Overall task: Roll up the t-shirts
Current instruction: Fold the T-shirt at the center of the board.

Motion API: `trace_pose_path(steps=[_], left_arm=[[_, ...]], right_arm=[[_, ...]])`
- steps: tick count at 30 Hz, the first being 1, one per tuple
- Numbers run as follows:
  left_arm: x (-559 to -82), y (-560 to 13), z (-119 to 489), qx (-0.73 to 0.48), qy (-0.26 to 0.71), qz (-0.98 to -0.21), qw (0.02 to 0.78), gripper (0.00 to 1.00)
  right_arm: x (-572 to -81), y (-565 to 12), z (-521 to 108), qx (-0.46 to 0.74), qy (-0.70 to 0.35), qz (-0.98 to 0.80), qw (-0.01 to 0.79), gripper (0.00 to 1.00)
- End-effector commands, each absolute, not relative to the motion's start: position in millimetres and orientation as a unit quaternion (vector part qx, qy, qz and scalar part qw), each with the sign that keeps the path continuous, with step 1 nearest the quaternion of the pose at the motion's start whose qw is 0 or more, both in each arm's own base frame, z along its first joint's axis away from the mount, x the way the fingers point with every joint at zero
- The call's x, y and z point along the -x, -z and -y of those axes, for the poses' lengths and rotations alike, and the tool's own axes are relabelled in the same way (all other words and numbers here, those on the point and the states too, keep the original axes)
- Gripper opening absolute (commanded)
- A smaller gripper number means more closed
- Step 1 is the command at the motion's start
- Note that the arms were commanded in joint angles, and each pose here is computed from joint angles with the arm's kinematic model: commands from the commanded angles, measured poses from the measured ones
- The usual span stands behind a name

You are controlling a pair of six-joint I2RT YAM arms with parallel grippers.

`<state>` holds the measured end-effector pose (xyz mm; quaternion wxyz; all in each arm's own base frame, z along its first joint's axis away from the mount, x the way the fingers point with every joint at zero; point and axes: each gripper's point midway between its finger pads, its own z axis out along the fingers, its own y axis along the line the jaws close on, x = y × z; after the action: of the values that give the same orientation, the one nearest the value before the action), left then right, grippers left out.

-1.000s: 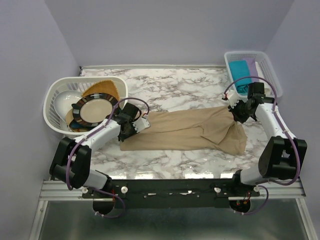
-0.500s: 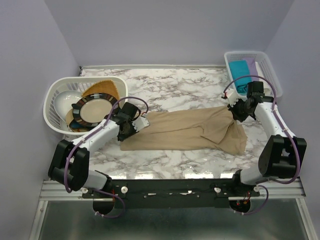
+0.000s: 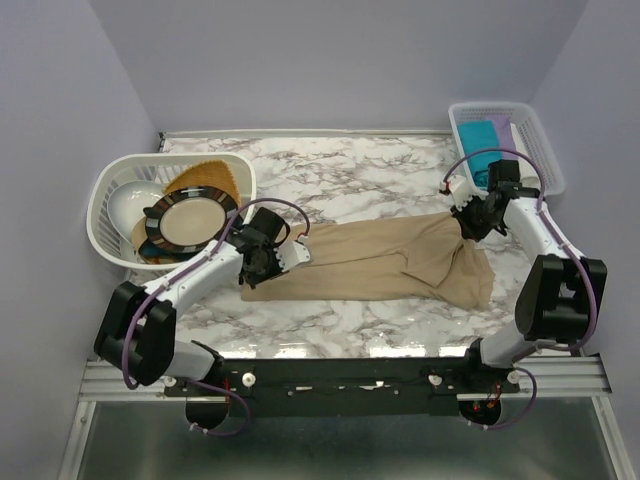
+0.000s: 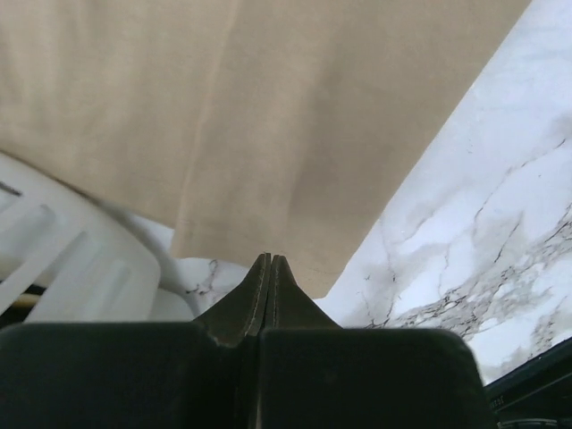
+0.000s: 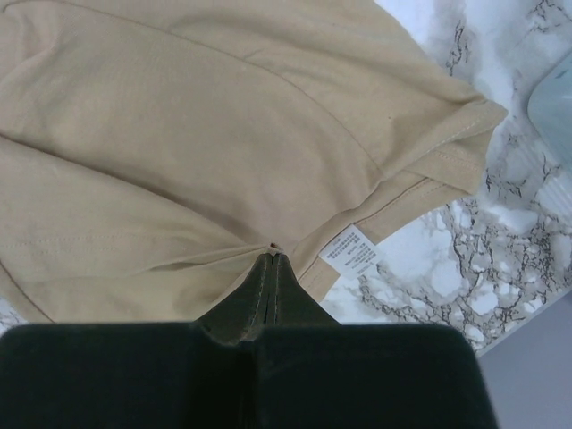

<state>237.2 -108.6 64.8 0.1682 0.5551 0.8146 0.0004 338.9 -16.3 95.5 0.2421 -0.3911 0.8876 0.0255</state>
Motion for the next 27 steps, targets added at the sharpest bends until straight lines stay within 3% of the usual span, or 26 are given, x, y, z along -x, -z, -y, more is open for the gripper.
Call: trace_pose_path(steps=[1, 24, 25, 27], left_arm=[[-226.3, -39.1, 106.8, -0.568, 0.014, -0.813, 0.129, 0.0], [-214.2, 7.9, 72.8, -0.563, -0.045, -0.823, 0.056, 0.0], [-214.0, 8.8, 72.3, -0.559, -0.047, -0.826, 0.057, 0.0], [-214.3, 10.0, 71.8, -0.555, -0.048, -0.829, 0.058, 0.0]], right_arm=[[-363.5, -104.0, 19.2, 0.377, -0.012, -0.889, 0.259, 0.0], [-393.5, -97.3, 12.6, 0.434, -0.042, -0.873, 0.22, 0.0], [-394.0, -97.2, 11.7, 0.435, -0.043, -0.872, 0.218, 0.05], [-390.6, -96.7, 15.2, 0.429, -0.037, -0.879, 0.206, 0.25]])
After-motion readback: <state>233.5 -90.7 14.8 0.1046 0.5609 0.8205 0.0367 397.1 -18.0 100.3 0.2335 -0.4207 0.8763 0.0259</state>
